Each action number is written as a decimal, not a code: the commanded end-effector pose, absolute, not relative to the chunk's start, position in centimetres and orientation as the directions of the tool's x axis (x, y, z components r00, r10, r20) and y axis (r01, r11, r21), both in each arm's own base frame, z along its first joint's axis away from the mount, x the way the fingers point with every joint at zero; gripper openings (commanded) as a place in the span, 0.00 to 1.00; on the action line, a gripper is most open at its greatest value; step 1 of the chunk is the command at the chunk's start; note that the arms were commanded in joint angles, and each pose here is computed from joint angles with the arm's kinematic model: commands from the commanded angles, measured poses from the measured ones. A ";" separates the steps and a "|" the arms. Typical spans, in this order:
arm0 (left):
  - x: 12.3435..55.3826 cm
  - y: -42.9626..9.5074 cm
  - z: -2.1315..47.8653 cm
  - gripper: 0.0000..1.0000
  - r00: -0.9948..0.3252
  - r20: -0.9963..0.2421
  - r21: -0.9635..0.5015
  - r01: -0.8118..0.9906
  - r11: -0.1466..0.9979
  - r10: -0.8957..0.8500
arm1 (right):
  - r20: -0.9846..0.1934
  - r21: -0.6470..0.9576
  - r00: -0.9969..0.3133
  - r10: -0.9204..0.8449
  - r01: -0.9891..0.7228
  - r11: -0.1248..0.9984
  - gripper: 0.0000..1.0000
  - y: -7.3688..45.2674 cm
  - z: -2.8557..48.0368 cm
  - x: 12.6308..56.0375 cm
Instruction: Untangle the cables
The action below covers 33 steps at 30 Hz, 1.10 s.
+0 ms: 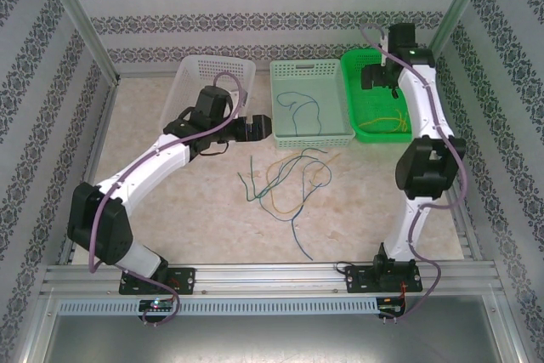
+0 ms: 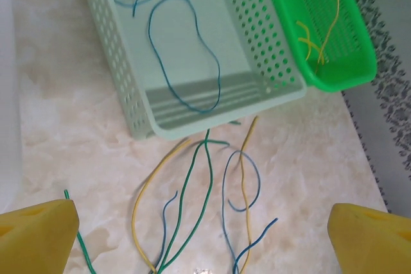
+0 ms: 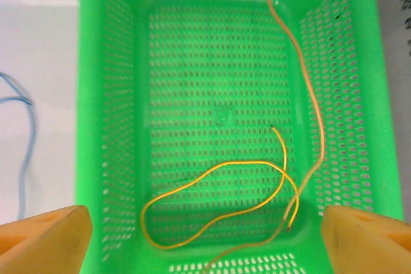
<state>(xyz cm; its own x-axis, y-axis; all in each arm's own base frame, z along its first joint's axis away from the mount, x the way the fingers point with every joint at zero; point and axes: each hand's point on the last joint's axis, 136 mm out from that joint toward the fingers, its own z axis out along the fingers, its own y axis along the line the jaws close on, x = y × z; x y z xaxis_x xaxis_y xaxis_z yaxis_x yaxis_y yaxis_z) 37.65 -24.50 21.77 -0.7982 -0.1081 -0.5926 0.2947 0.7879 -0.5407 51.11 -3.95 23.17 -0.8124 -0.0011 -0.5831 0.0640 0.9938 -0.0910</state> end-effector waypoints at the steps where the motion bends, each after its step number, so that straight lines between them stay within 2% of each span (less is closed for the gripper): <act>1: 35.9 -25.1 19.2 1.00 -0.838 -0.546 -0.508 0.334 0.794 0.003 | -0.596 0.001 -0.802 0.040 0.049 0.999 0.93 -1.7 24.5 49.2; 5: 34.0 -26.7 17.9 0.98 -0.835 -0.539 -0.473 0.407 0.782 0.109 | -0.590 0.154 -0.798 0.123 0.038 0.987 0.89 0.9 25.3 46.1; 10: 32.2 -28.1 16.9 0.92 -0.832 -0.524 -0.486 0.467 0.739 0.181 | -0.492 0.393 -0.838 0.237 0.029 0.919 0.78 5.5 22.6 40.8; 14: 30.5 -29.0 15.9 0.87 -0.819 -0.511 -0.488 0.526 0.696 0.261 | -0.420 0.423 -0.868 0.265 0.070 0.903 0.77 7.3 18.5 36.3; 18: 29.0 -29.2 13.5 0.82 -0.822 -0.447 -0.442 0.546 0.712 0.352 | -0.346 0.498 -0.887 0.306 0.103 0.861 0.73 9.6 15.8 31.9; 25: 30.3 -27.7 9.9 0.81 -0.888 -0.372 -0.435 0.425 0.794 0.271 | -0.312 0.445 -0.945 0.095 -0.057 0.894 0.71 15.7 13.0 24.2; 29: 31.6 -27.3 9.5 0.80 -0.922 -0.336 -0.490 0.344 0.801 0.191 | -0.267 0.389 -0.964 -0.004 -0.112 0.915 0.69 18.1 11.4 20.9; 33: 32.5 -26.3 9.9 0.81 -0.923 -0.348 -0.467 0.322 0.824 0.164 | -0.204 0.317 -0.972 -0.113 -0.175 0.932 0.66 19.8 8.6 18.2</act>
